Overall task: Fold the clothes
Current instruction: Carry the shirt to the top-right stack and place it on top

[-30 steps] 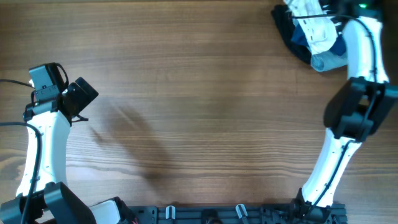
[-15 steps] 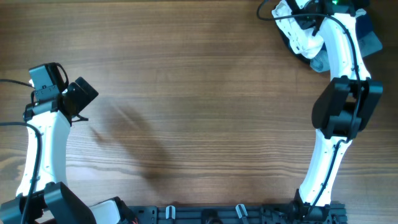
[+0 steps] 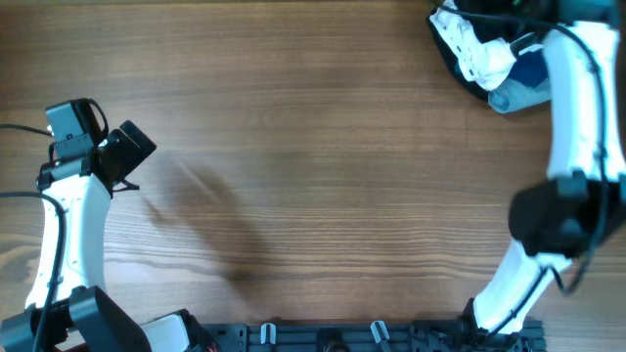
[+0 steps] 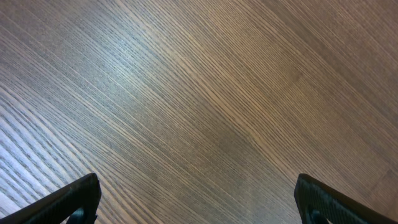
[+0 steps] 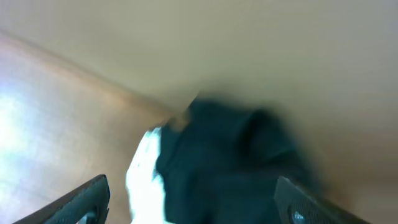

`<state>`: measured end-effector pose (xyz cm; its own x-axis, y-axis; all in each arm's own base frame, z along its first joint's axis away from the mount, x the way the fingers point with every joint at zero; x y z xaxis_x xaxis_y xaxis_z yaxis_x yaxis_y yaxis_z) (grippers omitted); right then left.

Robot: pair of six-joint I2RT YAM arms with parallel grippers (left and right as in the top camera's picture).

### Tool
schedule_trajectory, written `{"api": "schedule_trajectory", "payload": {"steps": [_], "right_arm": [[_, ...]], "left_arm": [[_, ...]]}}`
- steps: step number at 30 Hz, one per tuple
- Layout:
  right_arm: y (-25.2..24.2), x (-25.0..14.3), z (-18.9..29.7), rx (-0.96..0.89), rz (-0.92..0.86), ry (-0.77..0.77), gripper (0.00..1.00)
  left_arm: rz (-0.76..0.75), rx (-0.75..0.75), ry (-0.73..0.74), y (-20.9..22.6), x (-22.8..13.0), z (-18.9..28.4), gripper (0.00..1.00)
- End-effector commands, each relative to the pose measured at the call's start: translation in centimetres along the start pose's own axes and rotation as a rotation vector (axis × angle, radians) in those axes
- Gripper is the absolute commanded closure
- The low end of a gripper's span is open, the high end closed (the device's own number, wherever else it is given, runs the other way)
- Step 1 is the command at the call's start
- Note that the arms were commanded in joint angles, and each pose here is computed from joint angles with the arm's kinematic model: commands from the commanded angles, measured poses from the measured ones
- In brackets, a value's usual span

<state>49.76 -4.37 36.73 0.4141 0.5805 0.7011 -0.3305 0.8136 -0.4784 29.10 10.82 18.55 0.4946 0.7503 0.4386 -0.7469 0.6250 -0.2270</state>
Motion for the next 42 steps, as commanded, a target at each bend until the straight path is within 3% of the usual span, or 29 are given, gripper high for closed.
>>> {"api": "schedule_trajectory", "payload": {"steps": [1,5,9,14,20,24,29,32,34,42], "right_arm": [[-3.3,-1.0,0.0,-0.093,-0.124,-0.045,0.14],[-6.6,-5.0,-4.6,-0.154,-0.216,-0.09,0.14],[-6.1,-9.5,-10.6,-0.109,-0.236,-0.071,0.14],[-1.9,-17.9,-17.4,-0.019,-0.378,0.178,0.14],[6.2,-31.5,-22.8,0.203,-0.496,0.546,0.2],[9.2,-34.9,-23.7,0.265,-0.545,0.647,0.18],[7.8,-32.8,-22.7,0.261,-0.55,0.606,0.1],[4.3,-28.2,-19.7,0.224,-0.515,0.544,0.06],[1.7,-24.3,-16.7,0.186,-0.478,0.487,0.01],[-5.8,-8.4,0.6,-0.032,-0.389,0.163,0.0]], "left_arm": [[0.016,-0.017,0.014,-0.1,0.0,-0.1,0.0],[0.015,-0.023,0.02,-0.2,0.0,-0.1,0.0],[0.016,-0.036,0.028,-0.3,-0.1,-0.1,0.0],[0.016,-0.078,0.052,-0.7,-0.3,-0.1,0.0],[0.015,-0.081,0.048,-0.7,-0.2,-0.1,0.0],[0.015,-0.08,0.048,-0.7,-0.2,-0.1,0.0],[0.015,-0.08,0.048,-0.7,-0.2,-0.1,0.0],[0.015,-0.094,0.058,-0.8,-0.3,0.0,0.0],[0.015,-0.093,0.057,-0.8,-0.3,0.0,0.0],[0.015,-0.092,0.057,-0.8,-0.3,0.0,0.0]]}}
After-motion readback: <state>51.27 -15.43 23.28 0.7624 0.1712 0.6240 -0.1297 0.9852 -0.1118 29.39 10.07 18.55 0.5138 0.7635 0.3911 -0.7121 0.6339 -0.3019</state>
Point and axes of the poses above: each gripper's point midway between its finger pads, its own z axis back along the fingers, its own y axis along the line the jaws close on, x = y × z, the point moved 9 cm from there along z, back along the fingers, and after that the axes turned 8 degrees about z, right-handed, at the moved point
